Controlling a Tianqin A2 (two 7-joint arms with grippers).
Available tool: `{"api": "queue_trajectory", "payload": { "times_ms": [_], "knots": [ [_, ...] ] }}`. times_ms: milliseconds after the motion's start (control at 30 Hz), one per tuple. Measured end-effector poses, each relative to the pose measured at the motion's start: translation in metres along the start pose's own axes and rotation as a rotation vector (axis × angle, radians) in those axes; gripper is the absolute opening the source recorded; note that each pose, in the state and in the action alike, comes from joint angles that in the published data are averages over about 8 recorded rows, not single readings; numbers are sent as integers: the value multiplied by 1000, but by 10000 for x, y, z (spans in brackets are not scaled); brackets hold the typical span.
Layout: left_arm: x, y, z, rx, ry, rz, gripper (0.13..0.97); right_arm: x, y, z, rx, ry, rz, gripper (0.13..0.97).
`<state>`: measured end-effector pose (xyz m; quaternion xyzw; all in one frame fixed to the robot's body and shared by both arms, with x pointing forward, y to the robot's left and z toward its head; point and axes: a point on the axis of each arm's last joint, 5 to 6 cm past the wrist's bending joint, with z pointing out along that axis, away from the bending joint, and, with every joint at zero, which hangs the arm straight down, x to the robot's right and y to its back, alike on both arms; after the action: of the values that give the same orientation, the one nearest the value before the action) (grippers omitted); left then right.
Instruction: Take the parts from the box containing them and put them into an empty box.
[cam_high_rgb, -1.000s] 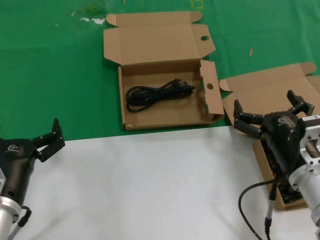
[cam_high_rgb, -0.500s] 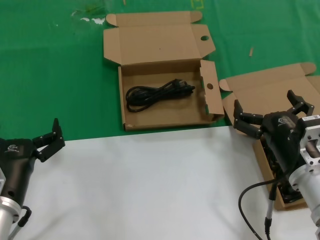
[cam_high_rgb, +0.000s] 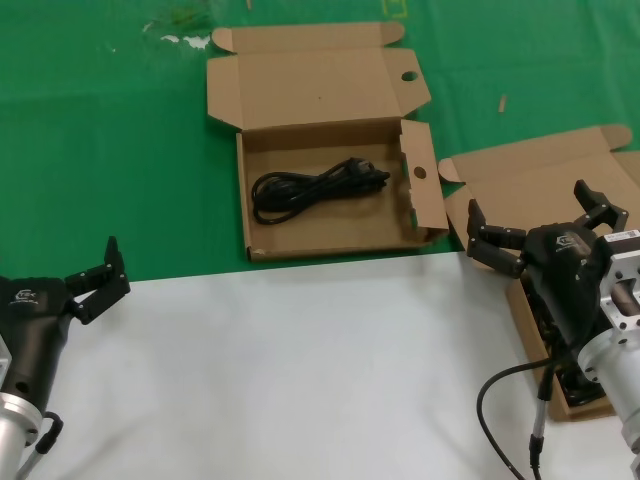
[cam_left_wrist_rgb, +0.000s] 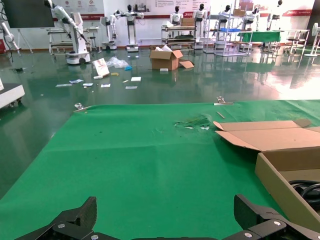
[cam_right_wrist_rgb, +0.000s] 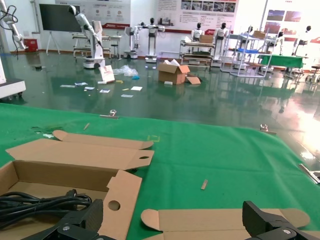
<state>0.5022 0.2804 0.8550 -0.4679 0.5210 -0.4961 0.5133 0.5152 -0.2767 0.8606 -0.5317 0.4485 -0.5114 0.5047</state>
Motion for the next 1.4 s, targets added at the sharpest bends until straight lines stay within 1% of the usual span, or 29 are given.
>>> {"api": "queue_trajectory", "payload": {
  "times_ms": [1400],
  "knots": [
    [0,0,0,0,0,0,966,0,0,0,0,0,0,966]
  ]
}}
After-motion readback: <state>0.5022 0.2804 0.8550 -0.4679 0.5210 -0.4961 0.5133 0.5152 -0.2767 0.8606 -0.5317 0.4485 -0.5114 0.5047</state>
